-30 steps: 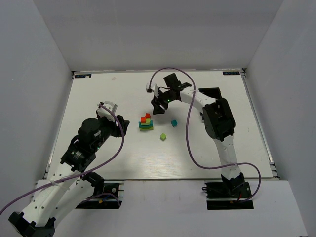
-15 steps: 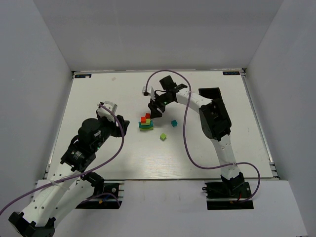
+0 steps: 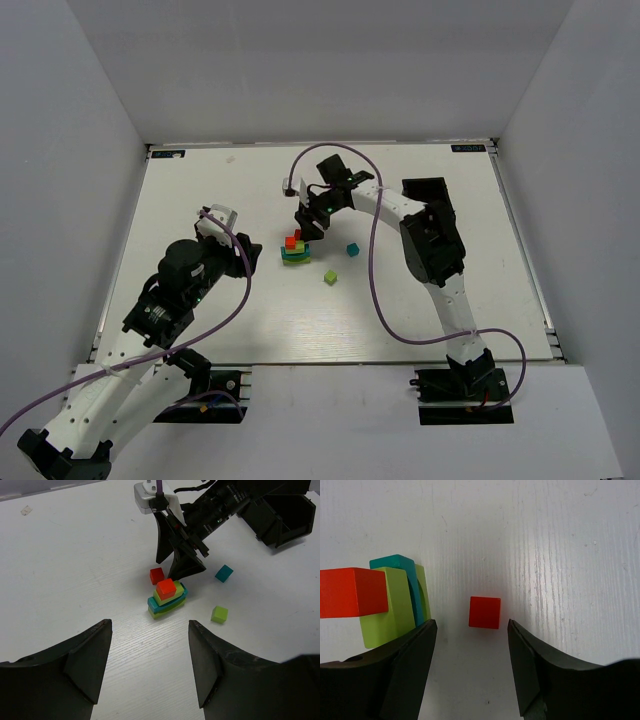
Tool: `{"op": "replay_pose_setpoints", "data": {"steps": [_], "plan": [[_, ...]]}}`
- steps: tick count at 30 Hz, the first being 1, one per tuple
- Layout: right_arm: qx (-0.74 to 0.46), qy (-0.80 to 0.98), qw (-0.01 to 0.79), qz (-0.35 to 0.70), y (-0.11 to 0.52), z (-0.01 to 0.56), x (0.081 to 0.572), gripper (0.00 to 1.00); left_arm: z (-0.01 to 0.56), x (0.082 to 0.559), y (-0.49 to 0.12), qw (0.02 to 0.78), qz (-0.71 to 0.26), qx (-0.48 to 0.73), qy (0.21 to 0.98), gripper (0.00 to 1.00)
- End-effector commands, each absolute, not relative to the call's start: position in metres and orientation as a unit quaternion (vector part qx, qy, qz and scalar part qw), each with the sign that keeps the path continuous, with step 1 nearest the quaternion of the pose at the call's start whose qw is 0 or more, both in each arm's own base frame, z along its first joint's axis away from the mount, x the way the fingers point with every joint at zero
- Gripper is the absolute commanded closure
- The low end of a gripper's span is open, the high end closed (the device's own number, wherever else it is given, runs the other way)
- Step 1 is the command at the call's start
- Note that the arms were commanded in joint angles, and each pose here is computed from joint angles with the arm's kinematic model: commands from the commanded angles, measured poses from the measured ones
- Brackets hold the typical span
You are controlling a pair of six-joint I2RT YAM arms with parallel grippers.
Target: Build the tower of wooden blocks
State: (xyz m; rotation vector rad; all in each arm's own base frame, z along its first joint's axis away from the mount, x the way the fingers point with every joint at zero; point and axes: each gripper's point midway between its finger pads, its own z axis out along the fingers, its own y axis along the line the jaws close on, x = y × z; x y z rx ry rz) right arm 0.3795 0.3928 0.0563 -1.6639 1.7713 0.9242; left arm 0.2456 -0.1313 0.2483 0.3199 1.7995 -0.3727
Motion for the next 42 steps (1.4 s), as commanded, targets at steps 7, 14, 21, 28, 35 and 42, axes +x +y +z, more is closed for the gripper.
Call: {"op": "replay_pose_setpoints", "data": {"steps": [7, 14, 21, 28, 35, 42], "plan": [[-0.624, 0.652, 0.267, 0.338, 0.404, 0.053, 0.38, 0.36, 0.246, 0.246, -0.129, 0.596, -0.157, 0.135, 0.776, 0.27], [-0.625, 0.654, 0.26, 0.338, 0.405, 0.048, 0.379, 0.36, 0.246, 0.246, -0.129, 0.596, -0.157, 0.135, 0.776, 0.27], [-0.624, 0.657, 0.264, 0.331, 0.408, 0.046, 0.382, 0.4, 0.246, 0.246, -0.129, 0.596, -0.157, 0.135, 0.776, 0.27], [-0.62, 0.663, 0.265, 0.326, 0.407, 0.043, 0.386, 0.52, 0.246, 0.246, -0.129, 0.596, -0.157, 0.135, 0.776, 0.27], [-0.622, 0.662, 0.262, 0.327, 0.409, 0.04, 0.384, 0.59, 0.246, 0.246, -0.129, 0.596, -0.157, 0.135, 0.776, 0.27], [-0.618, 0.671, 0.267, 0.309, 0.408, 0.037, 0.39, 0.68, 0.246, 0.246, -0.129, 0.596, -0.157, 0.135, 0.776, 0.27]]}}
